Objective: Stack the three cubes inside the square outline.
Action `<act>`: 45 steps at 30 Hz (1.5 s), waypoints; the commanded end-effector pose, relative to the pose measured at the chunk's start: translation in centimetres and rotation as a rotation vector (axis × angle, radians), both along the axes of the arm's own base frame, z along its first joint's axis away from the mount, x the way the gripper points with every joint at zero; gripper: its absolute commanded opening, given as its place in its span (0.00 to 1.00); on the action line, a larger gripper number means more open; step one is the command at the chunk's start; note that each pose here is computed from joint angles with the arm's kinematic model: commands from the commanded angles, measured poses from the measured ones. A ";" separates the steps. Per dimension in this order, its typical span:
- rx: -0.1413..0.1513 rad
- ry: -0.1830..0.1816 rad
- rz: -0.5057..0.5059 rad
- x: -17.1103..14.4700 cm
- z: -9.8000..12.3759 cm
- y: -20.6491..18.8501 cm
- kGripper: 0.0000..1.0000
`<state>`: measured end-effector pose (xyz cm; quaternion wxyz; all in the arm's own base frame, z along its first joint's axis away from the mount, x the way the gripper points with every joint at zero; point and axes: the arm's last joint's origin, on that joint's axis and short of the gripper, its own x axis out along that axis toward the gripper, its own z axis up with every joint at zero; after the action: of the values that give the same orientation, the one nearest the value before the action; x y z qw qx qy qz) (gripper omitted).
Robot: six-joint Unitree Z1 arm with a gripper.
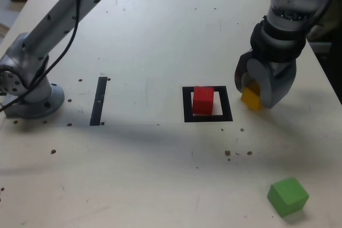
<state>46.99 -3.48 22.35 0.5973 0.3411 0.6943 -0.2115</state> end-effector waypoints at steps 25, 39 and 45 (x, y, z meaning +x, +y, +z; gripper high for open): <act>0.016 -0.149 0.503 -9.5 9.4 0.8 0.35; -0.049 -0.168 0.736 -12.1 7.9 -1.4 0.35; -0.042 -0.157 0.765 -12.1 5.9 -1.8 0.35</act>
<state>34.82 -5.27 28.73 0.6944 0.0614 0.7160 0.0372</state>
